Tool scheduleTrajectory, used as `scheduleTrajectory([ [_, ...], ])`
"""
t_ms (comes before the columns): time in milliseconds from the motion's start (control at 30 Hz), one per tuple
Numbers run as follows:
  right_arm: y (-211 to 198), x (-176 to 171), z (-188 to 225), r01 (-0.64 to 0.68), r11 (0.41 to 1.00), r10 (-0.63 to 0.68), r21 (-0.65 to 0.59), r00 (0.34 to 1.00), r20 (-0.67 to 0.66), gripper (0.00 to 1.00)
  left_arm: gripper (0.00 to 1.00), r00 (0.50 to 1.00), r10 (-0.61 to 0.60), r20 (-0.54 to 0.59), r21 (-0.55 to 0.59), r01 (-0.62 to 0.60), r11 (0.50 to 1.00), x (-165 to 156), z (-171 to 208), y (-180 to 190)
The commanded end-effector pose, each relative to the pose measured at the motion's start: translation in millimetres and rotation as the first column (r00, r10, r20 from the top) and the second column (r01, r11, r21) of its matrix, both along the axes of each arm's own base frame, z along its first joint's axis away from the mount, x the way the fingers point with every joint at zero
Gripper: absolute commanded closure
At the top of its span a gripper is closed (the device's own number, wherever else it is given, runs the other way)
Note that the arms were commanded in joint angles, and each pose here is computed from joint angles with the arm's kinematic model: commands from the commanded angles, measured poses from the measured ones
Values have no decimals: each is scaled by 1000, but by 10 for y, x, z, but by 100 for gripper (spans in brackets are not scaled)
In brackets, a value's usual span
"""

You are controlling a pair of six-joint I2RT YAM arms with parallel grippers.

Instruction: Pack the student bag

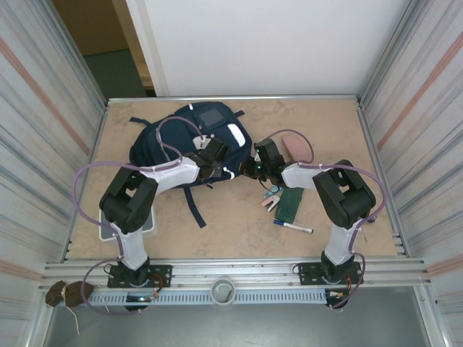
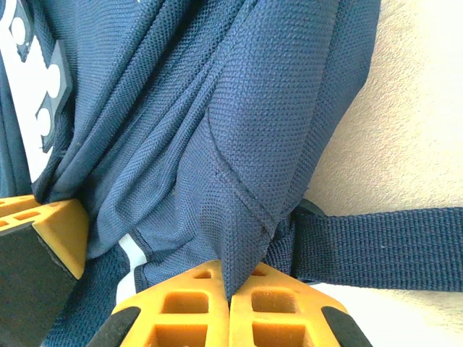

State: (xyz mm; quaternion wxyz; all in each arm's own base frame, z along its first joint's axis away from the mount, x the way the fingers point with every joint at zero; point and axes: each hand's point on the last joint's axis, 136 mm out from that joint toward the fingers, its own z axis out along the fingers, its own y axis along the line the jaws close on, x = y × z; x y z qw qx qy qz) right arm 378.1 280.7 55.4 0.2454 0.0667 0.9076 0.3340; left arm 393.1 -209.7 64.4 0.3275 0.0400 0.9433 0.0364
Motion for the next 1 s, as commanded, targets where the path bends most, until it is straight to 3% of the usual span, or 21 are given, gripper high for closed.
scheduleTrajectory([
  [0,-59,-105,-38,-6,1000,6,-12,999,-36,96,68,1000,16,25,46,-17,999,-60,115,159],
  [500,-118,-98,-72,4,1000,-5,-28,999,-39,98,86,1000,-12,27,48,10,999,-55,135,141],
  [833,-244,-60,-88,35,998,-37,-43,999,-38,99,100,994,-9,107,69,1,998,-21,415,233],
  [967,-390,25,-77,70,996,-71,-51,997,-34,100,100,985,-12,173,61,1,998,-49,630,311],
])
